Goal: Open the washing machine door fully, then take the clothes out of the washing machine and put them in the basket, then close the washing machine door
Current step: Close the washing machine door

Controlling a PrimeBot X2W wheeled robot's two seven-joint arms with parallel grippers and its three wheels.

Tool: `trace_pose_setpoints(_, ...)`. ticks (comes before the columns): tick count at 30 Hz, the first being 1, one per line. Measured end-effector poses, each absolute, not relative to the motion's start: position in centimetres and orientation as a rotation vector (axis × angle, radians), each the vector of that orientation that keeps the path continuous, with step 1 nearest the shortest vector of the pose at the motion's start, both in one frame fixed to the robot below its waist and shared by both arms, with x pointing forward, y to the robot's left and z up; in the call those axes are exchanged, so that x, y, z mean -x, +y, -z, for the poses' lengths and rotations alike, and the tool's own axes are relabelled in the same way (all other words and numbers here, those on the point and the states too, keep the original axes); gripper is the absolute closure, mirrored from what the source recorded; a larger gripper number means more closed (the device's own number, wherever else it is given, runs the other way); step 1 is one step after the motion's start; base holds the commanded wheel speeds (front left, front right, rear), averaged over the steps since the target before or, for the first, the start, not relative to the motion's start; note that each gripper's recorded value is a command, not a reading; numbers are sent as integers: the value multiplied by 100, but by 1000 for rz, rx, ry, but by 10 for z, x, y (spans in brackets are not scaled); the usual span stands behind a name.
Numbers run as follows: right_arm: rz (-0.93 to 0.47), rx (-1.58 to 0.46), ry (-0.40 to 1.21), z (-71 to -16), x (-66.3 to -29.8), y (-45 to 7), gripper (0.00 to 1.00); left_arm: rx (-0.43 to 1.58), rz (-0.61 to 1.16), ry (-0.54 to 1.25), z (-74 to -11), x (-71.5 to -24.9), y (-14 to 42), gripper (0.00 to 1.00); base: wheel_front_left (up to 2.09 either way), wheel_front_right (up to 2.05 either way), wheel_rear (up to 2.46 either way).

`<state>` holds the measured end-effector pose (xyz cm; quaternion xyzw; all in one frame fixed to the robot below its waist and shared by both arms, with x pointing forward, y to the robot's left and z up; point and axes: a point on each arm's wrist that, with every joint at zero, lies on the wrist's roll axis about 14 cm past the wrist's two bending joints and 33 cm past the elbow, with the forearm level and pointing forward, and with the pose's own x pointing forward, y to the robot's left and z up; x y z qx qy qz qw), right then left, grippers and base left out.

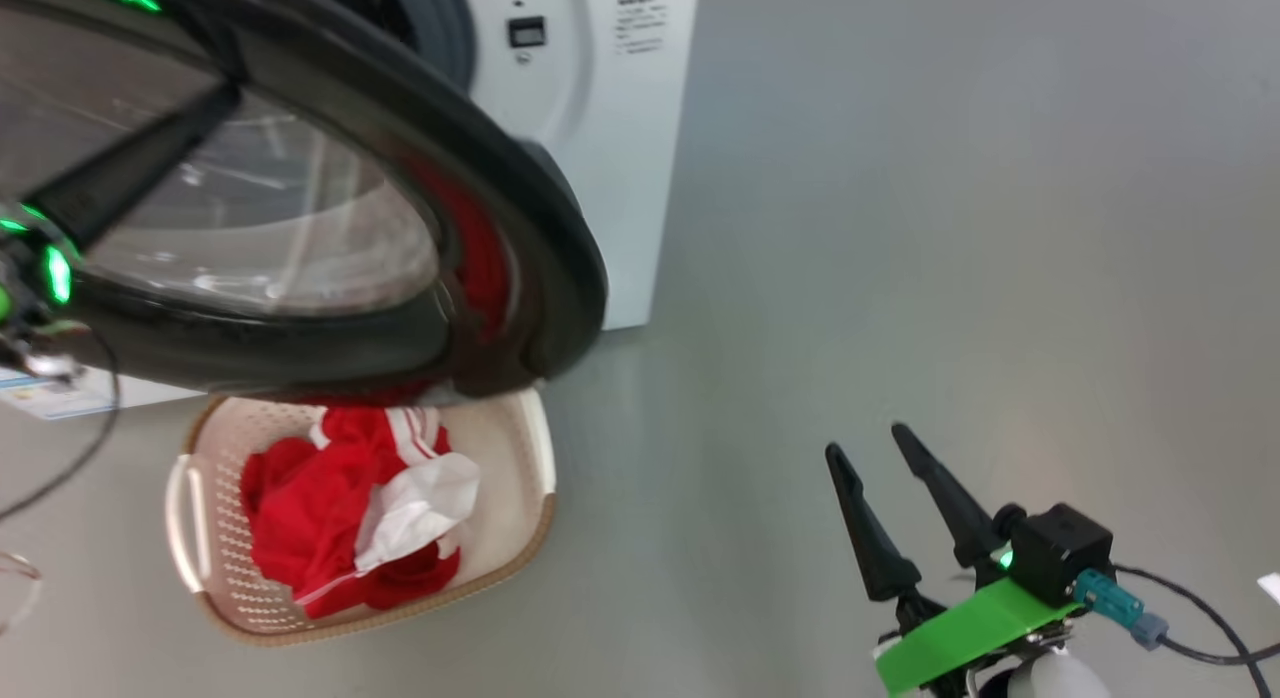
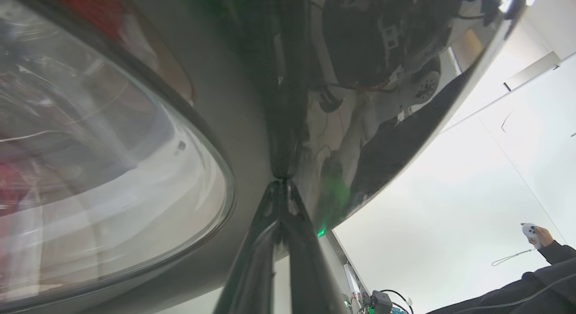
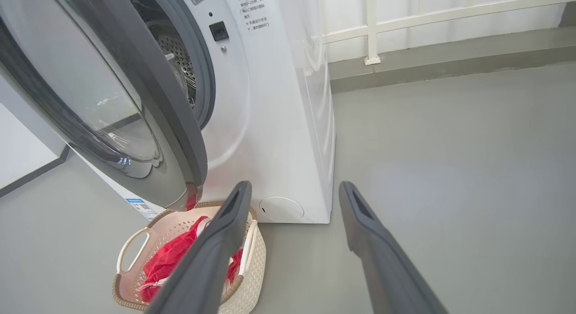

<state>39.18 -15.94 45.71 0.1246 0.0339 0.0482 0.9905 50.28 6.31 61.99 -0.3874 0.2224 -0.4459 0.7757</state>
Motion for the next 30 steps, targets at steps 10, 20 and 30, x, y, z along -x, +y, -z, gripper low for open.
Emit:
trace_pose_setpoints(10, -38, -236, 72, -454, -391, -179, 0, 844, 896, 423, -615, -542, 64, 100, 0, 0, 0)
trace_pose_setpoints(20, -45, -241, 59, -458, -393, -176, 0, 830, 884, 399, -620, -539, 65, 100, 0, 0, 0)
trace_pose_setpoints(30, -101, -242, 38, -467, -397, -160, 0, 874, 882, 404, -615, -500, 75, 30, 0, 0, 0)
